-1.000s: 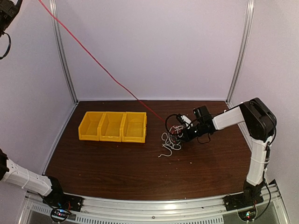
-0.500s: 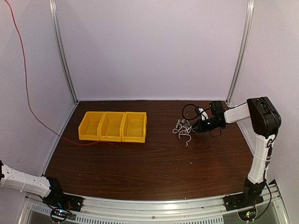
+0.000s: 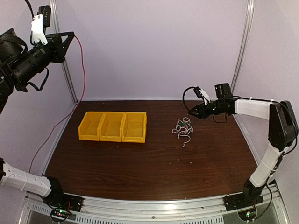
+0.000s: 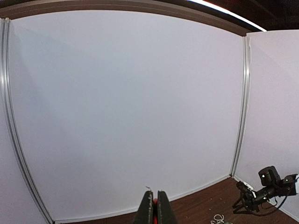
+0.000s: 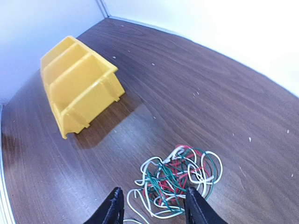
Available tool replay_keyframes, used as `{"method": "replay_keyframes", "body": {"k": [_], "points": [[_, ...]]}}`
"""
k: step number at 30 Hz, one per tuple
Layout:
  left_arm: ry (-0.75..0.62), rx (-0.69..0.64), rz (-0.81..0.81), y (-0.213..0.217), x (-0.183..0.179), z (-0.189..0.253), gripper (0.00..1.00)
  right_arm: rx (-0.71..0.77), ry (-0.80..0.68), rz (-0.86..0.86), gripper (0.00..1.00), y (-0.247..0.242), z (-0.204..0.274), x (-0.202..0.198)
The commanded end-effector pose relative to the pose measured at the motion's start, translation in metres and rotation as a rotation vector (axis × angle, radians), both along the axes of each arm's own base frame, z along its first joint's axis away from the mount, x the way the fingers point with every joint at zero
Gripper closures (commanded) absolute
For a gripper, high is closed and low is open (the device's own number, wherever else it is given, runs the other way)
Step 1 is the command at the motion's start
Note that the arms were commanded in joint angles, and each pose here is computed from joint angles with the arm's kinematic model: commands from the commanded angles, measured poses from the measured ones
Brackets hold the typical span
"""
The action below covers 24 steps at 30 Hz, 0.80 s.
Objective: Untangle the cables
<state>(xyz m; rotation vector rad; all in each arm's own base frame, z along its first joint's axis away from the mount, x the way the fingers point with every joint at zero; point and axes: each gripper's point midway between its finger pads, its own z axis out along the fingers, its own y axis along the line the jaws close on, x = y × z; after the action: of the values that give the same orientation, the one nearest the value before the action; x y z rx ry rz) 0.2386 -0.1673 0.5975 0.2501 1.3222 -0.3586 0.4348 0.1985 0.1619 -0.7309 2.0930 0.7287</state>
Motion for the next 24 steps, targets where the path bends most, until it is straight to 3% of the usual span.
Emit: {"method": "replay_keyframes", "body": {"k": [1, 7, 10, 18, 24], "points": [[-0.006, -0.026, -0.145, -0.014, -0.016, 0.010, 1.00, 0.008, -0.106, 0.140, 0.53, 0.028, 0.048, -0.023], [-0.002, 0.085, -0.565, -0.091, -0.047, 0.005, 1.00, 0.057, -0.162, 0.269, 0.51, 0.072, 0.079, -0.048], [0.071, 0.119, -0.658, -0.115, -0.046, -0.025, 1.00, 0.033, -0.162, 0.339, 0.50, 0.092, 0.072, -0.063], [0.367, 0.116, -0.603, -0.119, -0.028, -0.168, 1.00, 0.025, -0.151, 0.488, 0.51, 0.108, 0.063, -0.097], [0.533, 0.050, -0.409, -0.088, -0.014, -0.248, 1.00, -0.068, -0.214, 0.613, 0.55, 0.135, 0.054, -0.137]]}}
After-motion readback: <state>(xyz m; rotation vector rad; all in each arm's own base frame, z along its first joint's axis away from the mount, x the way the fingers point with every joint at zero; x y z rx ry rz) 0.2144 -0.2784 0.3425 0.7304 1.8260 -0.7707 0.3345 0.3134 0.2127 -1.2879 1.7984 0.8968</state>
